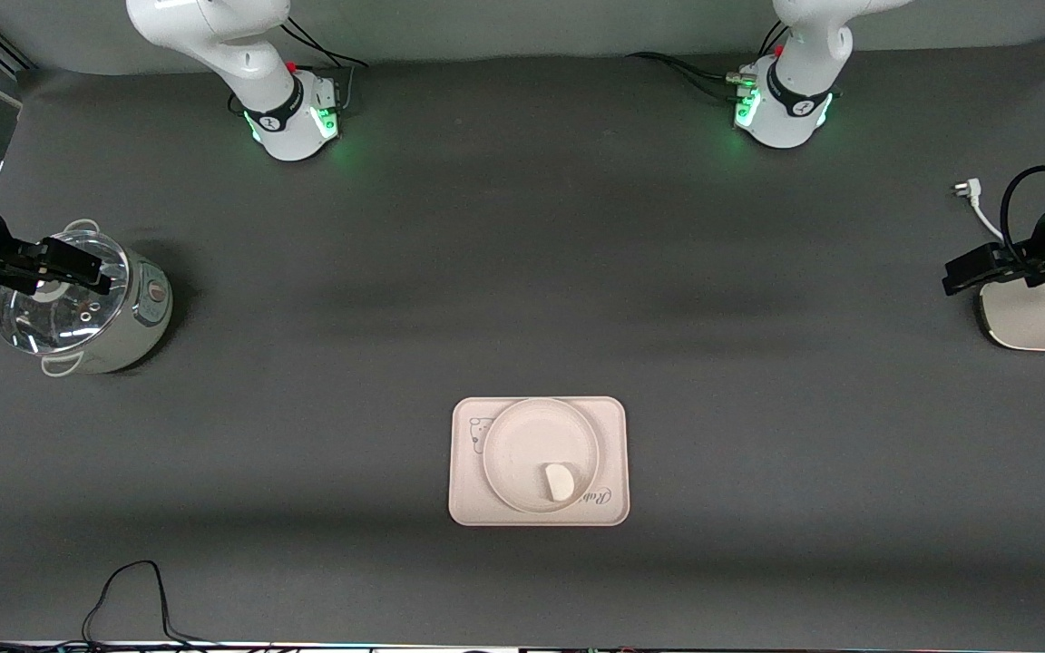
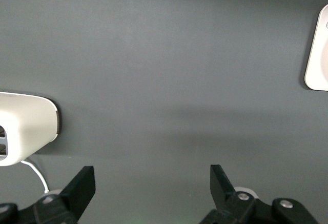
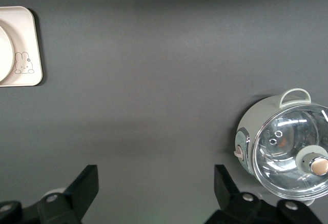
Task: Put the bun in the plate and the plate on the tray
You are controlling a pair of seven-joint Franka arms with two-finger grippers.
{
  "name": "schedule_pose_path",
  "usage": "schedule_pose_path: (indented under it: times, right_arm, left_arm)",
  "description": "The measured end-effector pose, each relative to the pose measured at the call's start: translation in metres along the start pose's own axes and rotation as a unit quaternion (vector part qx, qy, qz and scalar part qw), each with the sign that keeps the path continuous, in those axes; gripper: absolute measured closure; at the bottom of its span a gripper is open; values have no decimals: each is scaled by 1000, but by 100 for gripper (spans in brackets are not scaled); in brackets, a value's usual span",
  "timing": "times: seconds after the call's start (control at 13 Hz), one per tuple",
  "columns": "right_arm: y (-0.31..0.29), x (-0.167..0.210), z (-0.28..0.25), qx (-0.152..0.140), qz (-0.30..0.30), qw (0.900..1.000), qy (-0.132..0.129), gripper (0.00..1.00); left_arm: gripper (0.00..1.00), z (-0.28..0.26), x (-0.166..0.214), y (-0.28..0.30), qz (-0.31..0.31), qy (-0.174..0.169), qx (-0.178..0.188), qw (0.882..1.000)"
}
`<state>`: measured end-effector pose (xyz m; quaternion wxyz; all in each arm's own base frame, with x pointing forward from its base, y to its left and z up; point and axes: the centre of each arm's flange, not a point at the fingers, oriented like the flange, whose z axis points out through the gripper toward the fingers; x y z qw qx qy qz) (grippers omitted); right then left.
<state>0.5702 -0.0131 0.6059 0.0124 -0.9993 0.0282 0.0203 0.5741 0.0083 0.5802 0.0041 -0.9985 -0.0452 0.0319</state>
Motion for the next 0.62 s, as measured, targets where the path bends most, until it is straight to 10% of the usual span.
schedule_pose_path:
  times: [0.62]
  right_arm:
    - [0, 0, 0, -1, 0, 1000, 0, 0]
  left_arm:
    - [0, 0, 0, -3, -2, 0, 0, 1000]
